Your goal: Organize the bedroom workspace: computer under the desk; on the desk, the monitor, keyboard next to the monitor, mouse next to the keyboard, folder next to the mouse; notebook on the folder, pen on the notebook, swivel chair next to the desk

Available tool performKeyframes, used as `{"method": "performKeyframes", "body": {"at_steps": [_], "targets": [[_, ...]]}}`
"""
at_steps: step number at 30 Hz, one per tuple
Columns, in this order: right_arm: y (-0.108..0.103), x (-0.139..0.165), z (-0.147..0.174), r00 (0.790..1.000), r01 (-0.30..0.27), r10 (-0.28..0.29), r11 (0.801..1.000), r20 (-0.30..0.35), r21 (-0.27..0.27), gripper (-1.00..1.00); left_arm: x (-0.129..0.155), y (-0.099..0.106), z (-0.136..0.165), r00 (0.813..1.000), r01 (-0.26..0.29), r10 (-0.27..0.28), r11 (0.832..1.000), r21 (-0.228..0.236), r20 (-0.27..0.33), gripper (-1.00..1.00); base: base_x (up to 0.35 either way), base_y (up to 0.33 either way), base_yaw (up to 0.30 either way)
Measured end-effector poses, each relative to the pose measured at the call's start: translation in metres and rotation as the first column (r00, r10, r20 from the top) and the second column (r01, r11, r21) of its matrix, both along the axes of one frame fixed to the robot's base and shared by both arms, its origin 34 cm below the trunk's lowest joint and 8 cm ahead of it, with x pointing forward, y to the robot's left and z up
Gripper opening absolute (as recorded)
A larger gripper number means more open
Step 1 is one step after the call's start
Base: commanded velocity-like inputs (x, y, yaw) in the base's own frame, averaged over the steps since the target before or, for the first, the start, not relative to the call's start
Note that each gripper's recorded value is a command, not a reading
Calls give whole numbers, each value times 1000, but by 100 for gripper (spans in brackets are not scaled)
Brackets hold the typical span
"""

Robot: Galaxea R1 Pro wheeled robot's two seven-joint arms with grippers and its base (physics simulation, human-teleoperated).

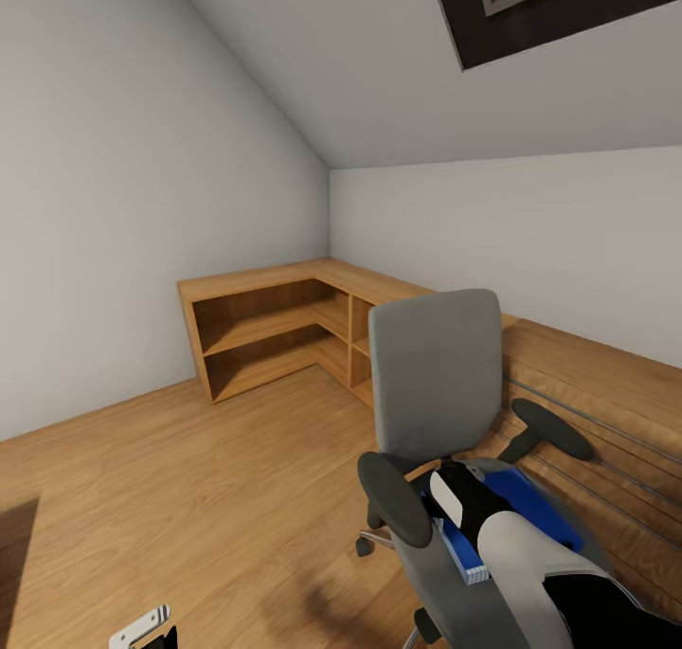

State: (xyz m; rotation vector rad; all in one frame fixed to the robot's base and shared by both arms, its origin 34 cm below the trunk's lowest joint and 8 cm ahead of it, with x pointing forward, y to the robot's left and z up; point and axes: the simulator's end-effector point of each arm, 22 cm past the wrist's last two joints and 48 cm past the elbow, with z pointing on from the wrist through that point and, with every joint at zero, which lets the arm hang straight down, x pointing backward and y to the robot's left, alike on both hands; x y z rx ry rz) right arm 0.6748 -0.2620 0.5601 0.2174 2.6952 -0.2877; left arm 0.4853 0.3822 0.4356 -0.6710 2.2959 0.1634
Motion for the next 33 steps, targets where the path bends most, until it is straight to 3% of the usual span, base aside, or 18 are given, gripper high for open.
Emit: {"method": "performKeyframes", "body": {"at_steps": [33], "targets": [[-1,0,0,1000,0,0,1000,2,-4,100,0,0,0,1000,1,-1,1000,0,0,100,0,0,0]]}}
